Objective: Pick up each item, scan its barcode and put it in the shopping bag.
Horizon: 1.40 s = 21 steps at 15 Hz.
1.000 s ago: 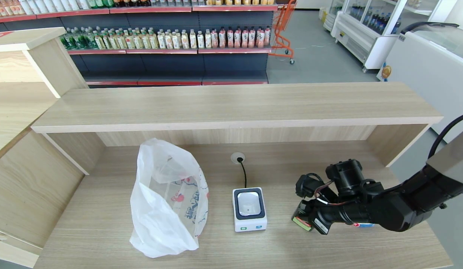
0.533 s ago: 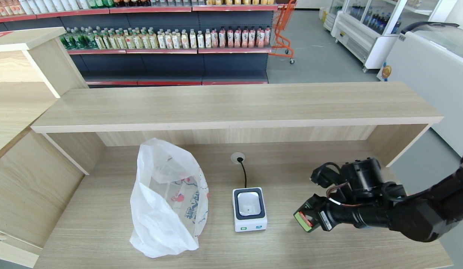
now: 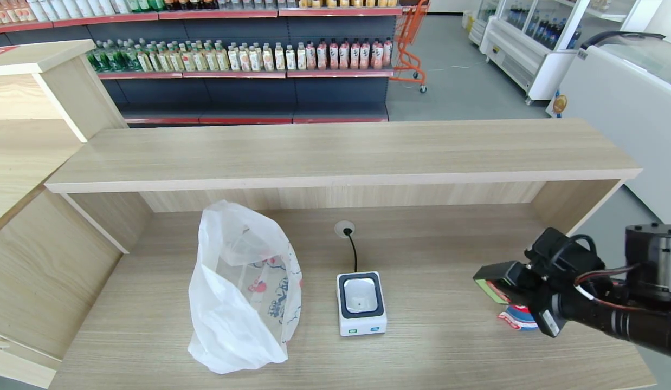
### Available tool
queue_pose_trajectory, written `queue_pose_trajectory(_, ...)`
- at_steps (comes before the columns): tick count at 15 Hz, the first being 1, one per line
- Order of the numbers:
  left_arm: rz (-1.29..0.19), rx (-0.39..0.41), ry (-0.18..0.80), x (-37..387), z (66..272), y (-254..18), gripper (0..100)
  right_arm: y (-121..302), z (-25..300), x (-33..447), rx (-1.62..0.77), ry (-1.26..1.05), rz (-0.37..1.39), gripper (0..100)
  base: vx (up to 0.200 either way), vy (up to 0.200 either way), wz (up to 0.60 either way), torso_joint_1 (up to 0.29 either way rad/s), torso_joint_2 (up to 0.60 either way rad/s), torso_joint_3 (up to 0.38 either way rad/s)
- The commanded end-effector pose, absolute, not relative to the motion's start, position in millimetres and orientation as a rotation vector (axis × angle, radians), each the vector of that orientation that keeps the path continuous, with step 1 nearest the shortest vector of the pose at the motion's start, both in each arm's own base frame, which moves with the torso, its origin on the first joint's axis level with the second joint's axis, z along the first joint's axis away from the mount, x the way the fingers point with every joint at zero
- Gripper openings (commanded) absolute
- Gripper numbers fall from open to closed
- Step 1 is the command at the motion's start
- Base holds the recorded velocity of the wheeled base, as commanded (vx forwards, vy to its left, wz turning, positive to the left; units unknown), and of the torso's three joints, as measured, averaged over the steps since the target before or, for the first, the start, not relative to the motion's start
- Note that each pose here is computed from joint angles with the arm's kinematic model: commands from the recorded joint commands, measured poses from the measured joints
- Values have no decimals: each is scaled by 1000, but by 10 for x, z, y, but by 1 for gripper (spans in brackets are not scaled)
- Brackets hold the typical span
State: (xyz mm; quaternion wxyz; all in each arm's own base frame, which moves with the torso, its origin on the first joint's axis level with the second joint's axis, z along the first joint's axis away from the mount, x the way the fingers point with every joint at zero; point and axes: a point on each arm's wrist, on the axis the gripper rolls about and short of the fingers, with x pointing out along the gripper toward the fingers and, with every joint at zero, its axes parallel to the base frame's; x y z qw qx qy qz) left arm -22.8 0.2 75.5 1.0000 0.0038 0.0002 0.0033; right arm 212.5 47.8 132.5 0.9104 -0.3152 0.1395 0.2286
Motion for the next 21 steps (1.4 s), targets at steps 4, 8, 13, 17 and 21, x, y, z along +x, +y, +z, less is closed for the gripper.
queue_pose_trajectory(4, 6, 8, 0, -228, 755, 2, 100, 465, 1479, 1926, -1265, -266, 831, 0, 0, 0, 0, 0, 0, 0)
queue_pose_trajectory(8, 6, 8, 0, -228, 755, 2, 100, 724, 1312, 1935, -1660, -668, 1032, 0, 0, 0, 0, 0, 0, 0)
queue_pose_trajectory(13, 8, 8, 0, -228, 755, 2, 100, 1266, 1160, 1932, -1853, -1123, 1160, 0, 0, 0, 0, 0, 0, 0)
queue_pose_trajectory(17, 6, 8, 0, -228, 755, 2, 100, 1480, 1135, 1899, -1792, -1475, 1140, 0, 0, 0, 0, 0, 0, 0)
queue_pose_trajectory(21, 6, 8, 0, -228, 755, 2, 100, 1476, 1173, 1887, -1770, -1615, 1098, 0, 0, 0, 0, 0, 0, 0)
